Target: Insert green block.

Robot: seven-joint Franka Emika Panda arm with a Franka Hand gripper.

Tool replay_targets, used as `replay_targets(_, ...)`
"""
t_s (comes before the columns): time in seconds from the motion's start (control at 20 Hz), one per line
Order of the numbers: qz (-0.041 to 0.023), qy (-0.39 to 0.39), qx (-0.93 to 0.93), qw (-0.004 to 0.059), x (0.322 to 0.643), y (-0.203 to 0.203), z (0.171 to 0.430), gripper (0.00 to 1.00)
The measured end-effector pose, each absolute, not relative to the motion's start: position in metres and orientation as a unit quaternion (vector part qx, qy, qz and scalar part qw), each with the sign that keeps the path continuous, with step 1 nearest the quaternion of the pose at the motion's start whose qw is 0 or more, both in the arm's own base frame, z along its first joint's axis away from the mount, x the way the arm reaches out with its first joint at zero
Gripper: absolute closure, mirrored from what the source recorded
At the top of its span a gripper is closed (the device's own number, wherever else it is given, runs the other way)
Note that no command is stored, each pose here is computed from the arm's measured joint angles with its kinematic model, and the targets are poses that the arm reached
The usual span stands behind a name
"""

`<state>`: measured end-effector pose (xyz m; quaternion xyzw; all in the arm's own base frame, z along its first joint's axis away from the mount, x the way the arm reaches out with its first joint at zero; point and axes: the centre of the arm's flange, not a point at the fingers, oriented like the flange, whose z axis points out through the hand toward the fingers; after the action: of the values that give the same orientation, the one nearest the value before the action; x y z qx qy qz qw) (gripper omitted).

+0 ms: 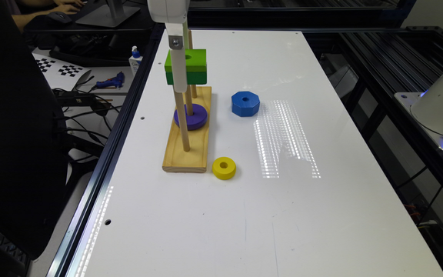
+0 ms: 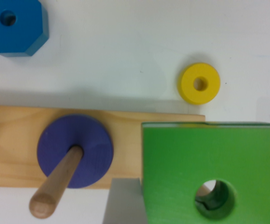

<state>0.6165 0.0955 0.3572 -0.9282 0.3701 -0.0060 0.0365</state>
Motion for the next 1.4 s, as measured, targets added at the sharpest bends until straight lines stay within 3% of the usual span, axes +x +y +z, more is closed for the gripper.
replay_targets(0.45, -0.0113, 0.373, -0.927, 0.0360, 0.623, 0.090, 0.357, 1.00)
replay_targets(0.9, -0.0157, 0.369, -0.928, 0.0424, 0.638, 0.108, 0.357, 1.00)
replay_targets(1.4, -0.0151, 0.368, -0.929, 0.0425, 0.640, 0.111, 0.354, 1.00)
